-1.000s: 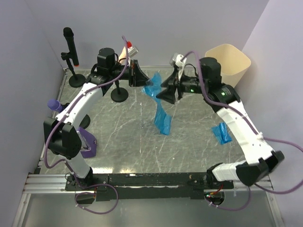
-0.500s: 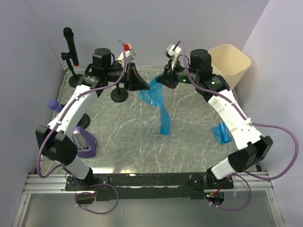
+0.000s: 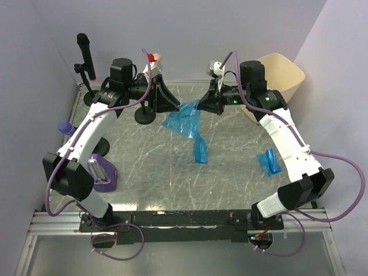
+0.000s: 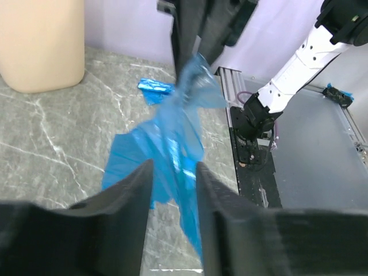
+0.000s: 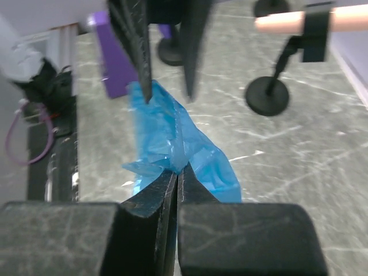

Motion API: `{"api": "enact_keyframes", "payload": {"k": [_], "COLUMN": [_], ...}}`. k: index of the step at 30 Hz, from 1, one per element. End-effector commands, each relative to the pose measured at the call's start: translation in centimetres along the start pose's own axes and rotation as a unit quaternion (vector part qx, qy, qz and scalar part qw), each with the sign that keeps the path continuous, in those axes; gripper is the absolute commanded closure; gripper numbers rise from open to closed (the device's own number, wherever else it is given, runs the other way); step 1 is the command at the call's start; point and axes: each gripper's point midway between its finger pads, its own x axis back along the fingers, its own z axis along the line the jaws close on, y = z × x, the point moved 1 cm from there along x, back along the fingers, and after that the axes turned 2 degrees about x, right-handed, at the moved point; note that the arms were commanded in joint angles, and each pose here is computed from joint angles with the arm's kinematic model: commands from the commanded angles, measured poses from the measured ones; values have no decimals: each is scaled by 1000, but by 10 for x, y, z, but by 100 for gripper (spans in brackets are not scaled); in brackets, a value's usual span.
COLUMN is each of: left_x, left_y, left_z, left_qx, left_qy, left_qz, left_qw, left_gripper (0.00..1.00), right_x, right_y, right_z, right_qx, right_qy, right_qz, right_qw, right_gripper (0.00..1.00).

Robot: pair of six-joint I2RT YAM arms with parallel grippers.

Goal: Put the trash bags into the trash bin

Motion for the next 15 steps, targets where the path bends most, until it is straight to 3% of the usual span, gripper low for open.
{"api": "enact_keyframes", "payload": {"k": [1,4,9,15], "left_x": [1,-6,-17,-33], "left_y": [23,26,28,21], "left_z": [-12,-5,-6,-20], "left_qx": [-48,-54,-65,-70], "left_qy": [-21,-15,-34,-71], "left_qz": [-20,-27,-29,-11], "left_qw": [998,998,997,995], "left_gripper": [54,46,45,53], "right_x": [17,17,17,12], "right_y": [29,27,27,25], "right_z": [37,39,39,31], "right_qx": [57,56,51,49], "right_qy": [61,64,65,62], "right_qz": [-33,-33,-34,-30], "right_qw": [996,996,996,996], "right_gripper": [100,100,100,100]}}
